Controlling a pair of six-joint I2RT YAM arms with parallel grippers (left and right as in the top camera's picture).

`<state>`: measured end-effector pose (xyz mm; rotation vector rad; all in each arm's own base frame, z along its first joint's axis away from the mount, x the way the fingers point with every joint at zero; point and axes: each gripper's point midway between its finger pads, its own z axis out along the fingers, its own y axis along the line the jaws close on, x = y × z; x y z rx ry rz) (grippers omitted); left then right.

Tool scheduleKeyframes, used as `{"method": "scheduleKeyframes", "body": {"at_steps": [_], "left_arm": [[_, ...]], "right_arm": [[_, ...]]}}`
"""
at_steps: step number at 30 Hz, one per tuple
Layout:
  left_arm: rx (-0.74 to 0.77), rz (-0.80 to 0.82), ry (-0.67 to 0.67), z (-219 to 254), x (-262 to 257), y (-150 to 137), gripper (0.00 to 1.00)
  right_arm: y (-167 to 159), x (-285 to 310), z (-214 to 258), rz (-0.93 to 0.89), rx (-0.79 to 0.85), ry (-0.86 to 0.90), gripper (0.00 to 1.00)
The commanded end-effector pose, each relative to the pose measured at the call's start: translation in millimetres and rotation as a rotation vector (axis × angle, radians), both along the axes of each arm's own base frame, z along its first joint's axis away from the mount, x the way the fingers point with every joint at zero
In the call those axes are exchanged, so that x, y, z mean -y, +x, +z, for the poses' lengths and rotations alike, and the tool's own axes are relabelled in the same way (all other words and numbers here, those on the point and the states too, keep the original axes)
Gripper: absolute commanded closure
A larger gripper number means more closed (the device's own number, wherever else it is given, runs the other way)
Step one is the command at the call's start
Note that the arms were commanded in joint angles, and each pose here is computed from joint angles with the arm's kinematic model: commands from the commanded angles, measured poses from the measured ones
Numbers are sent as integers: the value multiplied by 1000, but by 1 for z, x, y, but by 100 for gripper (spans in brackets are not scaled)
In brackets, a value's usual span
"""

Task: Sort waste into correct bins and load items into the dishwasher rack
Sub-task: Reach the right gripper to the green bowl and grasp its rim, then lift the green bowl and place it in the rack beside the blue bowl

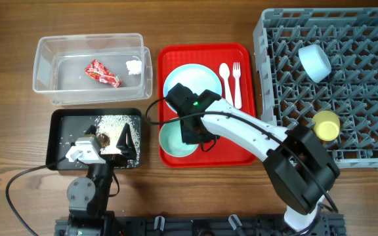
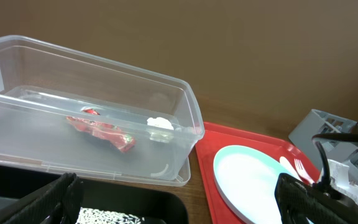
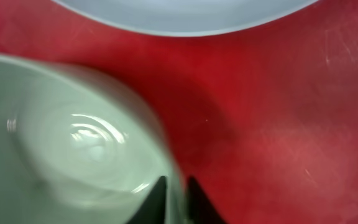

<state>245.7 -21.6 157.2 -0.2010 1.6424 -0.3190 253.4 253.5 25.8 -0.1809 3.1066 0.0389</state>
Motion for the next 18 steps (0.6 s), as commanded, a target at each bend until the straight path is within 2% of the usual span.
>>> {"method": "scheduleKeyframes", "body": {"at_steps": [1,6,11,15,18], "left_arm": [[2,-1,13,0,-1,0,0],[2,-1,13,0,-1,0,0],[2,-1,13,0,-1,0,0],[2,-1,13,0,-1,0,0],[2,-1,13,0,-1,0,0]], "right_arm": [[0,6,1,-12,7,-24,96],[16,23,38,-23,154,-68,96],[48,68,127,-90,518,-172,96],[66,131,215,-218,897,-411,96],[68,175,280,-305,1152,-707,95]]}}
